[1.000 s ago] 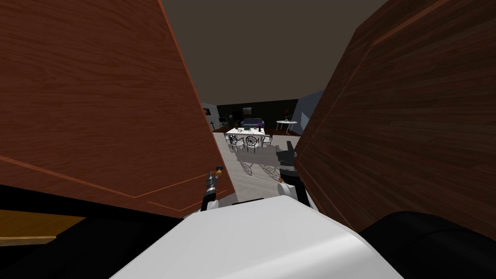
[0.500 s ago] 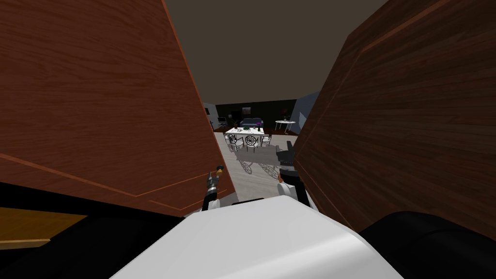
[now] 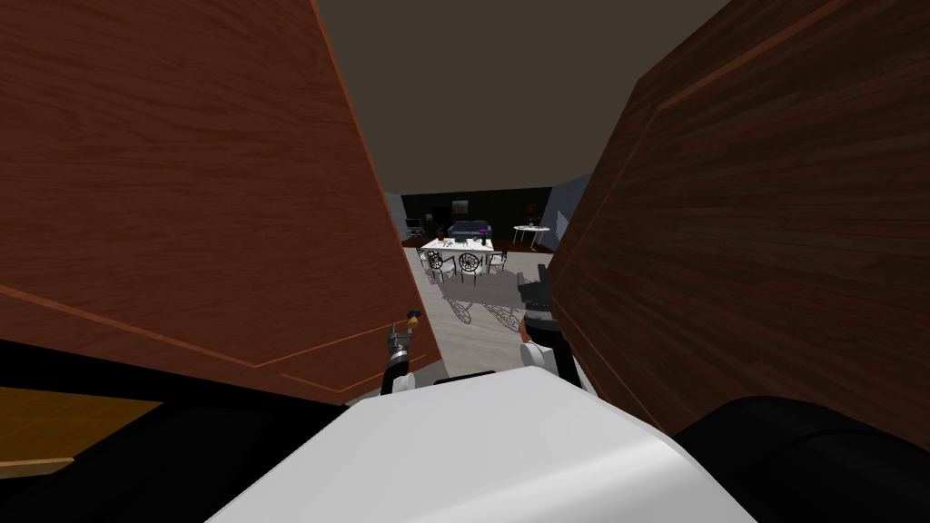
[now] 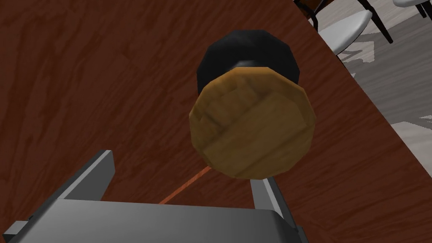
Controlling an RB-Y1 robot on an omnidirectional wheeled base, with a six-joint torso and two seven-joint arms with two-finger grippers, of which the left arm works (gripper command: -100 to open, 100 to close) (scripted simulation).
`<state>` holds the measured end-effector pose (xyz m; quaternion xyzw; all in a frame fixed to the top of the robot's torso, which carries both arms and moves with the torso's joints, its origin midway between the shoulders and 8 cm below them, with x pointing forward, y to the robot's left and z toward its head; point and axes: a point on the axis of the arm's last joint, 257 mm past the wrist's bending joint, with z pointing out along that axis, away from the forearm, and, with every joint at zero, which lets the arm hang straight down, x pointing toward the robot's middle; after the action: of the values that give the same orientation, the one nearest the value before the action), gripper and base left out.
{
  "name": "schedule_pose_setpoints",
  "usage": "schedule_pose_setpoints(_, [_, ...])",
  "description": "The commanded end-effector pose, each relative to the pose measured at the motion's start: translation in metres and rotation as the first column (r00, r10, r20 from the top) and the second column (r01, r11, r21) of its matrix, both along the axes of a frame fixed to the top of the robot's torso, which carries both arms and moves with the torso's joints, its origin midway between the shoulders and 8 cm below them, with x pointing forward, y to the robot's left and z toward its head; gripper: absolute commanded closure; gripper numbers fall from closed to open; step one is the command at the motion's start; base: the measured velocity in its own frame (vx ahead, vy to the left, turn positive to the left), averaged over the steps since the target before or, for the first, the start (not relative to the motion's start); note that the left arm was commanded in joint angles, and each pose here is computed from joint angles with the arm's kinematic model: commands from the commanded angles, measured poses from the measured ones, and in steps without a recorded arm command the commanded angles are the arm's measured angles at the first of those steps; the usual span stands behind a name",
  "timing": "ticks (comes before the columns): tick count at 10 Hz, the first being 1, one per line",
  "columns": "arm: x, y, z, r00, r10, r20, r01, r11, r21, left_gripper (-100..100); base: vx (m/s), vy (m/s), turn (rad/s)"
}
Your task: Push the door open
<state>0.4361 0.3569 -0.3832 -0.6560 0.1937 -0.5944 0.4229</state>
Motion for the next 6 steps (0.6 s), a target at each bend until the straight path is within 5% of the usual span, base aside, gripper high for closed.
schedule_pose_setpoints(1, [0.0076, -0.0132, 0.0028, 0.9995, -0.015, 0.028, 0.017, 0.9988, -0.046, -100, -0.046, 0.021, -0.020])
schedule_pose_setpoints(3, [0.0084, -0.0199, 0.0017, 0.9983, -0.003, 0.059, 0.012, 0.9882, -0.152, -100, -0.064, 0.027, -0.045])
schedule_pose_setpoints(6, [0.0084, -0.0199, 0.0017, 0.9980, -0.003, 0.063, 0.014, 0.9861, -0.165, -100, -0.031, 0.012, -0.017])
